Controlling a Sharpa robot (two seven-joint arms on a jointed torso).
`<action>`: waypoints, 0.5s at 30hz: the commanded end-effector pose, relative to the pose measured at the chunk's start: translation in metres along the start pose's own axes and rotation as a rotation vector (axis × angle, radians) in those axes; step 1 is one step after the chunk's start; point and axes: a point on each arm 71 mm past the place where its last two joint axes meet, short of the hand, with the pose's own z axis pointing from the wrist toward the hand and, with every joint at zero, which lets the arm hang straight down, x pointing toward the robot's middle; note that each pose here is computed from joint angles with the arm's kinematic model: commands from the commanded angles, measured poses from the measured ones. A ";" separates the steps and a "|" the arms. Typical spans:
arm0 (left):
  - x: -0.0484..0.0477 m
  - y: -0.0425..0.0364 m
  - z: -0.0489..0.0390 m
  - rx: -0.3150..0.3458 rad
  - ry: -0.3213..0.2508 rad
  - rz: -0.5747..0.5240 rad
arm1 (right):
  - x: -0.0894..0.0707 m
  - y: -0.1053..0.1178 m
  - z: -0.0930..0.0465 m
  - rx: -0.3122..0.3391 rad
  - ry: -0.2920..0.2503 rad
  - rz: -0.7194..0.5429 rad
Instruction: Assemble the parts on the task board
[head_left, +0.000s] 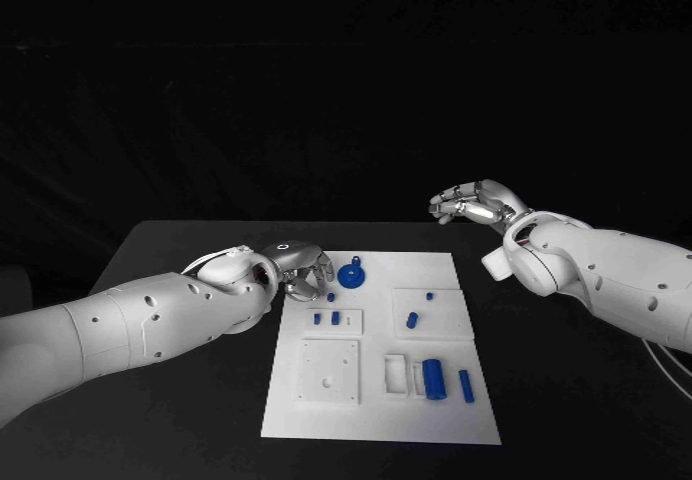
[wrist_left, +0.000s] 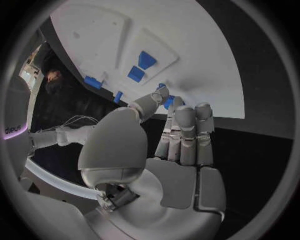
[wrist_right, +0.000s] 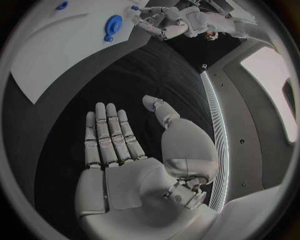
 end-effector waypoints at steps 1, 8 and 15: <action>-0.0007 0.0043 -0.0024 -0.008 -0.006 -0.030 | 0.001 -0.001 -0.001 0.007 0.029 -0.021; -0.0043 0.0190 -0.0135 -0.048 -0.031 -0.143 | 0.006 -0.006 -0.006 0.016 0.139 -0.162; -0.0249 0.0297 -0.0228 -0.078 -0.140 -0.370 | 0.010 -0.008 -0.016 -0.007 0.225 -0.352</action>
